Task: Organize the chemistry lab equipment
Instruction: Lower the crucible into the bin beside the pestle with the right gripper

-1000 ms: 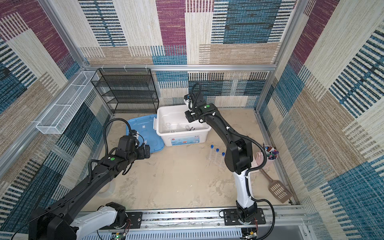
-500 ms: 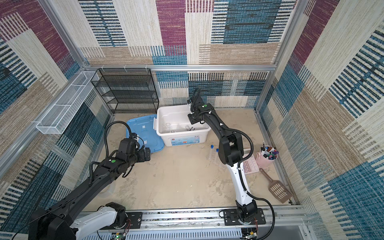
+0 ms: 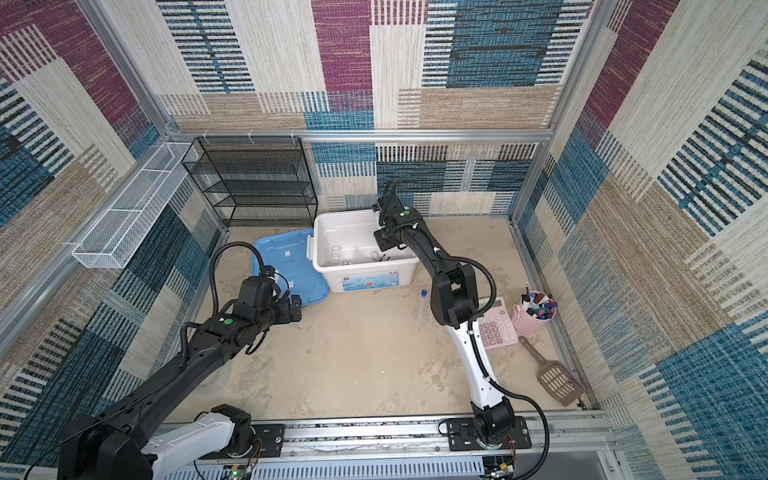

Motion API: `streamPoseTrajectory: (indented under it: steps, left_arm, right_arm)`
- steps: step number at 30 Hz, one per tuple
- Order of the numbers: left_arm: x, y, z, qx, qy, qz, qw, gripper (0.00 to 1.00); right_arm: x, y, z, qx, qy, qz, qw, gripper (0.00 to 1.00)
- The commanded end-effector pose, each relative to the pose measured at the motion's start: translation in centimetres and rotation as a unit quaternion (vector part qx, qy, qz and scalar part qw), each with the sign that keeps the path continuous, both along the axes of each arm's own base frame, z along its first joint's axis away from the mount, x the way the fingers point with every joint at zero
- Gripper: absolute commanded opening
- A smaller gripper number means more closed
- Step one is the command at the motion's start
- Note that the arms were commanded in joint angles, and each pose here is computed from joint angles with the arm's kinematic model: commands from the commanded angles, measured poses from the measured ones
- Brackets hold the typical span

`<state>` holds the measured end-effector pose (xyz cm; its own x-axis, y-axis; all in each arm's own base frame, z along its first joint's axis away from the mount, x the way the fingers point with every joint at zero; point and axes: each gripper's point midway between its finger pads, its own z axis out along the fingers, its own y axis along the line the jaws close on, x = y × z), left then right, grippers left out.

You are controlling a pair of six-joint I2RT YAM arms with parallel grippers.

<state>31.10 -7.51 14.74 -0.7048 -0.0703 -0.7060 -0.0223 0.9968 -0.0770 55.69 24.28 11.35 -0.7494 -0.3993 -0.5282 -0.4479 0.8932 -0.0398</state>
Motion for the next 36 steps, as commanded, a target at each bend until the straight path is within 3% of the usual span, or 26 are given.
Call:
streamPoseTrajectory:
  steps: [1,36]
  left_arm:
    - [0.3,-0.1,0.1,-0.011,-0.004,0.01,1.0,1.0]
    - [0.6,-0.1,-1.5,-0.003,0.023,0.015,1.0,0.99]
  right_arm:
    - [-0.2,0.3,-0.3,0.007,0.008,0.004,1.0,0.41]
    - [-1.5,0.1,-3.9,-0.009,0.04,0.021,0.999,0.4]
